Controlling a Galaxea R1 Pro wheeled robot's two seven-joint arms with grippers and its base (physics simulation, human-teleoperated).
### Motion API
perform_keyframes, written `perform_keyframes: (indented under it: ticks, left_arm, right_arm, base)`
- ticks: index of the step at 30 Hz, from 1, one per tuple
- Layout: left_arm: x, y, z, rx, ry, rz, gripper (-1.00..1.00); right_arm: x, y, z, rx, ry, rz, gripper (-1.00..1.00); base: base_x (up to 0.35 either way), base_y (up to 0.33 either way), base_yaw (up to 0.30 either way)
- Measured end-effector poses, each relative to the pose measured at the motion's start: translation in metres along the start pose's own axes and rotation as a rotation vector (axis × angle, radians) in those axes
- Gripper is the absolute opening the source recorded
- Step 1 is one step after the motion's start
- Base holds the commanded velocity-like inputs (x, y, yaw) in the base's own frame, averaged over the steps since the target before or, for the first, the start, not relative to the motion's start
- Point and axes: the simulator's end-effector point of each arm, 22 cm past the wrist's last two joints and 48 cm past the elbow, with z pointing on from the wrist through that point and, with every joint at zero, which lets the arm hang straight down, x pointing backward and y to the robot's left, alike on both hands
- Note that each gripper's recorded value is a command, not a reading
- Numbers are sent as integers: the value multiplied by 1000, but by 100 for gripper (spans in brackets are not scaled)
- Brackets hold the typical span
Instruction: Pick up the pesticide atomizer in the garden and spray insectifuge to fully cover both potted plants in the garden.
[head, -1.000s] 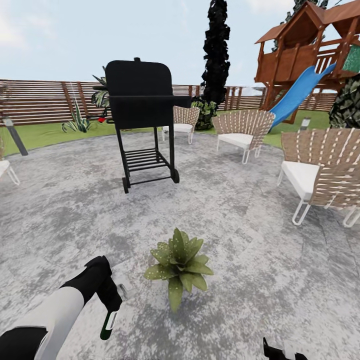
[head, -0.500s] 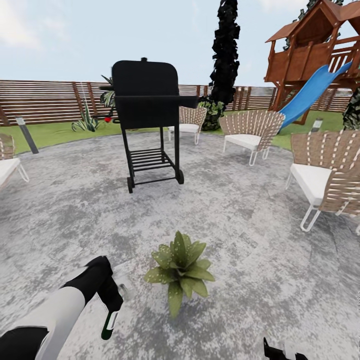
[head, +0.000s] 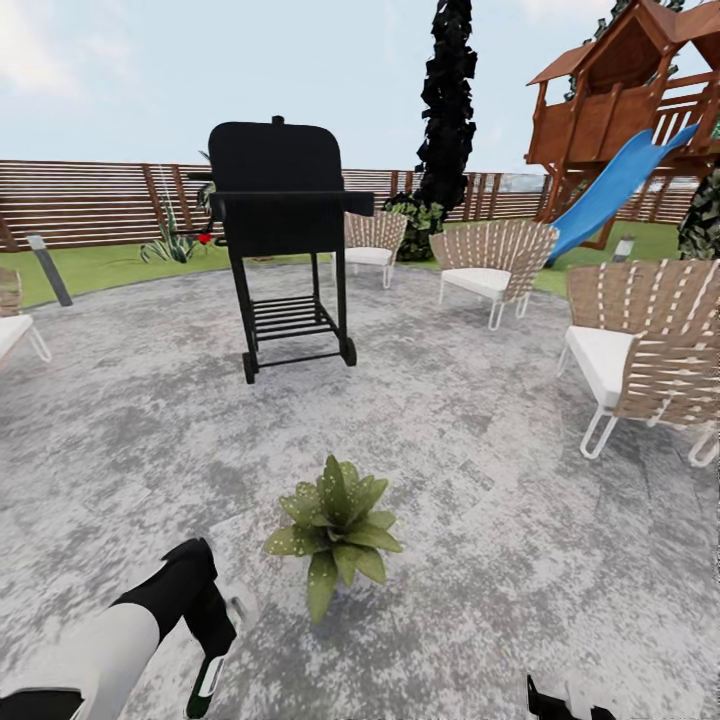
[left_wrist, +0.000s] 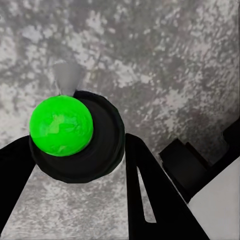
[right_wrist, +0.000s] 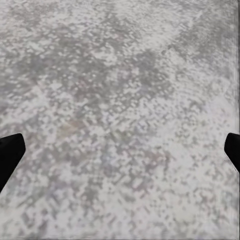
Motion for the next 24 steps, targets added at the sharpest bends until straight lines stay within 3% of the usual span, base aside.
perform_keyframes:
  ticks: [6,11,17,24]
  left_arm:
    - [-4,-1,0,-5,-8,1,-100]
    - [-3,-1,0,-5,-7,2,-100]
    - [-4,-1,0,-5,-7,1,-100]
    - [-4,-1,0,-5,-7,1,-100]
  right_arm:
    - [-1,0,0,-1,-2,1,100]
    - [-1,1,0,-1,-1,1,100]
    - [0,1,0,-1,-1,1,100]
    - [-1,1,0,-1,-1,1,100]
  base:
    - [200,-200,20]
    - [138,-195,248]
    - [-45,-226,264]
    - [-38,-262,25]
